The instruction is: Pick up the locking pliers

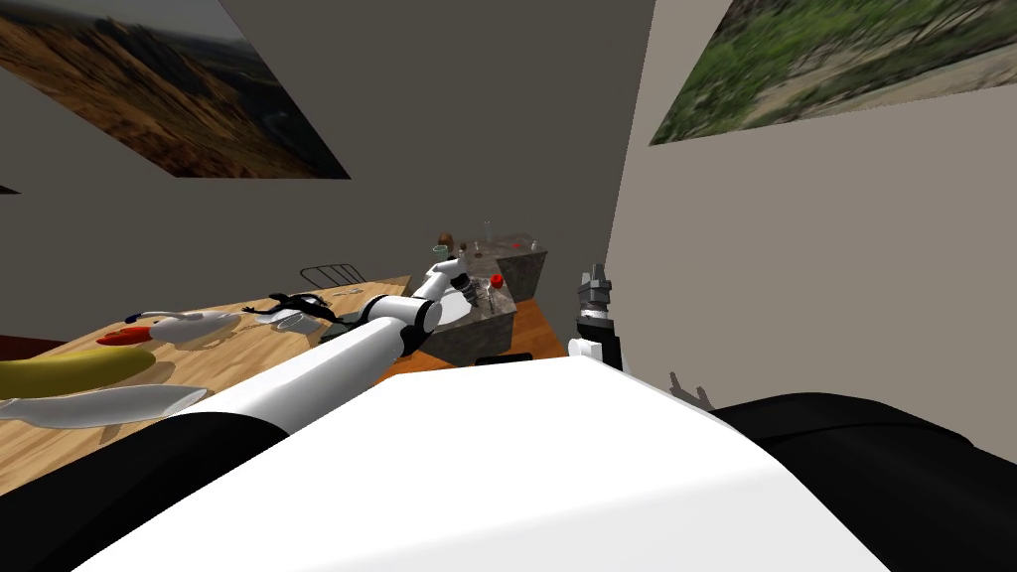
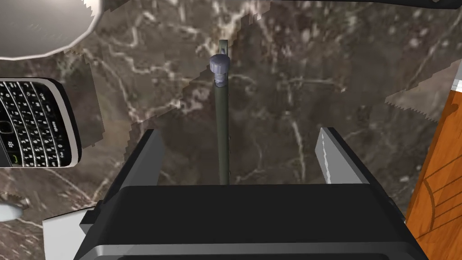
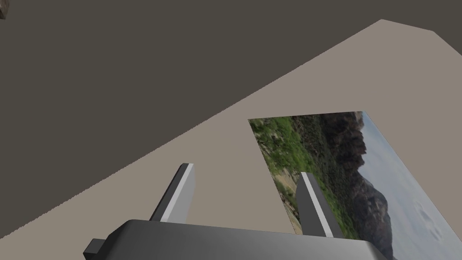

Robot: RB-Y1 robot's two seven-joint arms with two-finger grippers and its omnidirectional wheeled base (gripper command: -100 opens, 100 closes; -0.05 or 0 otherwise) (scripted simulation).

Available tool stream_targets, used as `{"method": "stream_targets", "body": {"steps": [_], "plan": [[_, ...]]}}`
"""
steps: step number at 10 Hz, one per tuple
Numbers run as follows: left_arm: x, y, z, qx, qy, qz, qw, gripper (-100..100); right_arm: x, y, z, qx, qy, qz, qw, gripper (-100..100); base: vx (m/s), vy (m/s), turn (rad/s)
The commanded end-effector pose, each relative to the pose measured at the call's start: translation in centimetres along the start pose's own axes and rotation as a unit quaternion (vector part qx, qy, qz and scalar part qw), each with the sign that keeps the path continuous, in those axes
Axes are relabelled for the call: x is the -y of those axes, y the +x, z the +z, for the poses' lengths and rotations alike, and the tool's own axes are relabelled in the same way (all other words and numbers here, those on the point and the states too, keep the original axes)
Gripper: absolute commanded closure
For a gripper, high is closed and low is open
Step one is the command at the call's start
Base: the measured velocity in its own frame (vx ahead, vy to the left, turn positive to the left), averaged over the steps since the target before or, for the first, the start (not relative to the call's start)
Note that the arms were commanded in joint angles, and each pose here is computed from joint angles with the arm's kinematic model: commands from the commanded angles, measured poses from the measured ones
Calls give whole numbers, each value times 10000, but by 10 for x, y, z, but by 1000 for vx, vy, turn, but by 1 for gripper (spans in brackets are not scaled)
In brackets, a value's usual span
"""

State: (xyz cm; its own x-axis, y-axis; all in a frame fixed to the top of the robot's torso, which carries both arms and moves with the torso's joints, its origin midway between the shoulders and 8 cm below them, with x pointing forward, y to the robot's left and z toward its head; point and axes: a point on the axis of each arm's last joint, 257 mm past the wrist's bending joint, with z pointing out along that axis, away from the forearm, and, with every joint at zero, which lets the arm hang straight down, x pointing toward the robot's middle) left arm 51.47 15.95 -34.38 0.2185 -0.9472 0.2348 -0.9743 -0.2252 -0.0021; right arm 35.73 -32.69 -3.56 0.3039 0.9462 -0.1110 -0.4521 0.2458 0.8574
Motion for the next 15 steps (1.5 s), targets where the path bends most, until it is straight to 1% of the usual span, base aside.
{"method": "stream_targets", "body": {"steps": [1,4,5,9,10,11,13,14,15], "plan": [[-2,-3,9,0,14,-6,10000,-100,0,0,0,0,0,0,10000,0,4,-5,15],[-2,-2,8,-4,22,-2,10000,-100,0,0,0,0,0,0,10000,0,1,-1,4],[-2,-2,8,-5,25,-1,10000,100,0,0,0,0,0,0,10000,0,0,0,0],[4,0,4,-39,109,-12,9999,100,0,0,0,0,0,0,10000,0,0,-1,6],[4,0,4,-38,105,-10,9999,0,0,0,0,0,0,0,10000,0,0,0,0],[2,1,-2,-2,12,6,10000,100,0,0,0,0,0,0,10000,0,6,-1,-49],[5,4,-14,-3,10,19,10000,100,0,0,0,0,0,0,10000,0,-5,6,-10],[3,3,-10,-3,13,20,10000,100,0,0,0,0,0,0,10000,0,0,0,0],[3,3,-11,0,7,23,10000,0,0,0,0,0,0,0,10000,0,0,0,0]]}}
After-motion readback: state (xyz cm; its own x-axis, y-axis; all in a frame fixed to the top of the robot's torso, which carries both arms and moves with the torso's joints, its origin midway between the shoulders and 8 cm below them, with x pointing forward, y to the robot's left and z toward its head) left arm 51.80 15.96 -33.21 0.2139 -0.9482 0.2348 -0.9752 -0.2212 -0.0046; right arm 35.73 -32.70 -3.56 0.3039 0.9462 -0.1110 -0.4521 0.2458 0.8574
